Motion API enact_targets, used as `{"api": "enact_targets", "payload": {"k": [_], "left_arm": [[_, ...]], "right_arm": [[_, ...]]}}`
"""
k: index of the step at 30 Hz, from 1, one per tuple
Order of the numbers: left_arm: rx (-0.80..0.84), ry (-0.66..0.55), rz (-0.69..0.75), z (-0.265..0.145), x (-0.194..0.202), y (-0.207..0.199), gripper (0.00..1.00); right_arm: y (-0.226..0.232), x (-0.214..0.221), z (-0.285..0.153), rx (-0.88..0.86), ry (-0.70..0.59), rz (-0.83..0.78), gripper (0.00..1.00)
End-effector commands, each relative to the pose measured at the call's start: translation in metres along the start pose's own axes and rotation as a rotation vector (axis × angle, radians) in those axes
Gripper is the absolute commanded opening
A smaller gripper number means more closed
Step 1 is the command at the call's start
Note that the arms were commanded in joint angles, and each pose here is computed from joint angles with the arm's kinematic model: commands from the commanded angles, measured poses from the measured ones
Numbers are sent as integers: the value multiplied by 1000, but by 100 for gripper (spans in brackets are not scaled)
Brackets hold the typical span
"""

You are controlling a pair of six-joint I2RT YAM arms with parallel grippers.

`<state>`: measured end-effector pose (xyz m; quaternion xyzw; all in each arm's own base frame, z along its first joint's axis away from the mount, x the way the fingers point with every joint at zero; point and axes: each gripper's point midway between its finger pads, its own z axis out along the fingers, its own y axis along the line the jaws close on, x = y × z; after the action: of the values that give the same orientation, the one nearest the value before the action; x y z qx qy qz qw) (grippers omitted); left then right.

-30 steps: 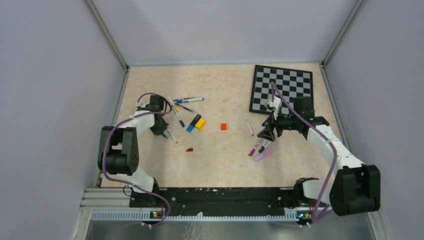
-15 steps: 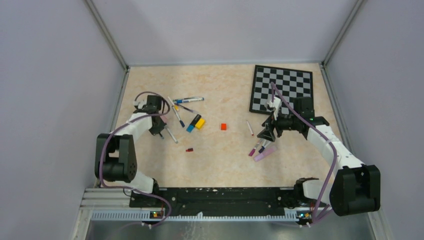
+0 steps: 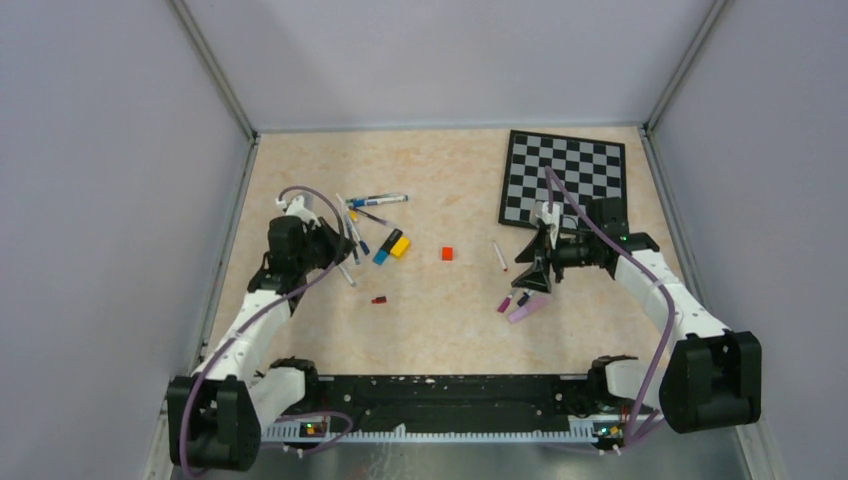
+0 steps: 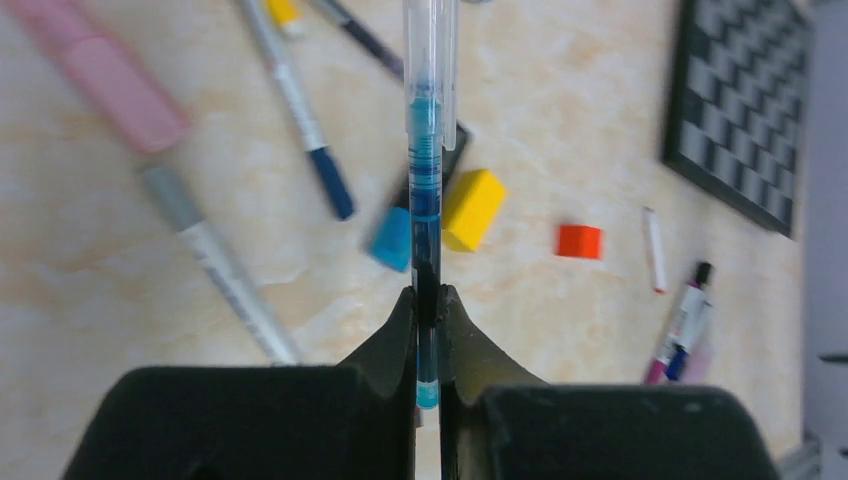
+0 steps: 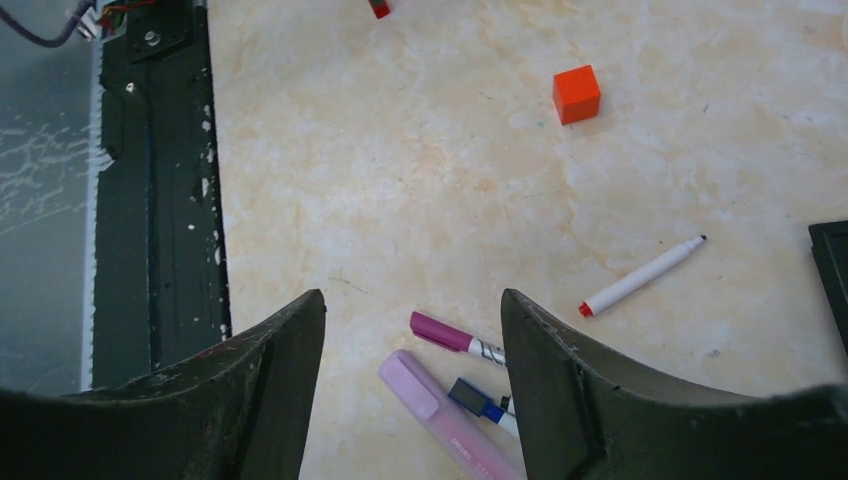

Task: Open the pen caps
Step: Pick up the pen from the center of the board.

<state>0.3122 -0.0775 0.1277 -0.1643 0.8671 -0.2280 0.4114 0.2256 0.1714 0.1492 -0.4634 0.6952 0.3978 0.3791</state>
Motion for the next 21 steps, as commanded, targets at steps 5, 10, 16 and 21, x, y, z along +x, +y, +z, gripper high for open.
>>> {"api": "enact_targets", "payload": {"k": [5,10,16,21], "left_arm": [[730,-203,181,-53,6,-150,0],[891,-262,207,-70,22,-206,0],[968,-299,186,-74,34,-250,0],[977,-304,151,-73,46,-274,0]], "right_arm": [[18,-65,-14,-90,-99,-140,65],[26,-110,-10,-126,-176,-13,65],[19,-154,3,-115,-277,225,74],[23,-177,9,-166,-346,350,78]]}}
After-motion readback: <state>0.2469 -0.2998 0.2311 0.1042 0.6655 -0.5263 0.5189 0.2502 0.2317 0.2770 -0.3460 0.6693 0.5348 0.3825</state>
